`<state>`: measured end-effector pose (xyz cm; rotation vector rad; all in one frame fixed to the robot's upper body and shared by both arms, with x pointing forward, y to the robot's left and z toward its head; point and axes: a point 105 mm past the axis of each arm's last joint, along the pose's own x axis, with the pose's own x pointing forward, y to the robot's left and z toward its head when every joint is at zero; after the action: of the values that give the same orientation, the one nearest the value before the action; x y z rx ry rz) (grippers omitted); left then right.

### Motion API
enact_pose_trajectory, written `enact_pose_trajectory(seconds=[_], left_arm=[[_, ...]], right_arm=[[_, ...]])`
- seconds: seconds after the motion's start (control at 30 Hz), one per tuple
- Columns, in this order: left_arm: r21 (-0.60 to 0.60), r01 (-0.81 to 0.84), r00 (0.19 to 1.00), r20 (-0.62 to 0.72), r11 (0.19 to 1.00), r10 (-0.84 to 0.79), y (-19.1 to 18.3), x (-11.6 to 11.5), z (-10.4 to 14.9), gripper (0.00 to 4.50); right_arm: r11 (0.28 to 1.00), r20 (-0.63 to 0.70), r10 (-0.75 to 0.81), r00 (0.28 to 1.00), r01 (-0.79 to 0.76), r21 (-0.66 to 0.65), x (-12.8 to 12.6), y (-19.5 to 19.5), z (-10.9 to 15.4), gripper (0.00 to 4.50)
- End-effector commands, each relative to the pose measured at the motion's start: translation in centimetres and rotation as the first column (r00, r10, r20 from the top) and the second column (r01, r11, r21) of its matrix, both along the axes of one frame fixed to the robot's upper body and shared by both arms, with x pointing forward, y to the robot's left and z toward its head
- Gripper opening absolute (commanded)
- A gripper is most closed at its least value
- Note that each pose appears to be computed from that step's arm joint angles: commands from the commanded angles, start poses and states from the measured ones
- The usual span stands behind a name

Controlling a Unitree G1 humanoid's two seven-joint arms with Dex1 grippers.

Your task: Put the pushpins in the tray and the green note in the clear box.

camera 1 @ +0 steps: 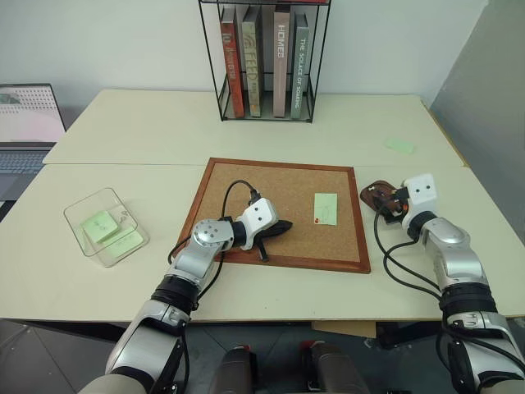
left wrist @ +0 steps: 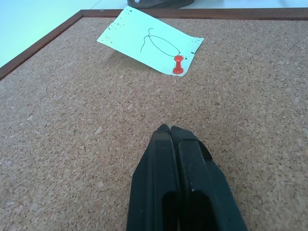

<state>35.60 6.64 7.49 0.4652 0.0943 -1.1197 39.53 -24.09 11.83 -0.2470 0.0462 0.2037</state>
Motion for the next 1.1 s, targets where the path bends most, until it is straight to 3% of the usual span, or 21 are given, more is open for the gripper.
enact_pose_trajectory(seconds=[0.03, 0.27, 0.43, 0.9, 1.0, 1.1], left_arm=[[0.082, -0.022, 0.997, -0.072, 0.996, 0.028, 1.1, -0.6, -2.8, 0.00], [0.082, -0.020, 0.997, -0.072, 0.996, 0.025, 1.1, -0.4, -2.7, 0.00], [0.086, -0.020, 0.997, -0.071, 0.996, 0.026, 1.2, -0.3, -2.6, 0.00], [0.089, -0.023, 0.997, -0.066, 0.996, 0.029, 1.3, -0.2, -2.5, 0.00], [0.089, -0.022, 0.997, -0.066, 0.996, 0.028, 1.3, -0.2, -2.6, 0.00], [0.088, -0.022, 0.997, -0.066, 0.996, 0.028, 1.3, -0.2, -2.5, 0.00]], right_arm=[[0.996, 0.101, 0.064, 0.993, -0.070, 0.055, -1.1, 0.4, 2.7, 4.41], [0.946, 0.083, 0.272, 0.959, -0.282, 0.160, -3.6, 4.3, 2.3, 4.41], [0.871, 0.006, 0.470, 0.883, -0.465, 0.157, -6.0, 9.4, 0.4, 4.41], [0.853, -0.029, 0.503, 0.864, -0.491, 0.176, -4.8, 13.2, -1.5, 4.41], [0.855, -0.045, 0.505, 0.862, -0.492, 0.162, -4.6, 13.4, -1.9, 3.98], [0.861, -0.061, 0.499, 0.864, -0.488, 0.143, -4.3, 13.5, -2.4, 3.24]])
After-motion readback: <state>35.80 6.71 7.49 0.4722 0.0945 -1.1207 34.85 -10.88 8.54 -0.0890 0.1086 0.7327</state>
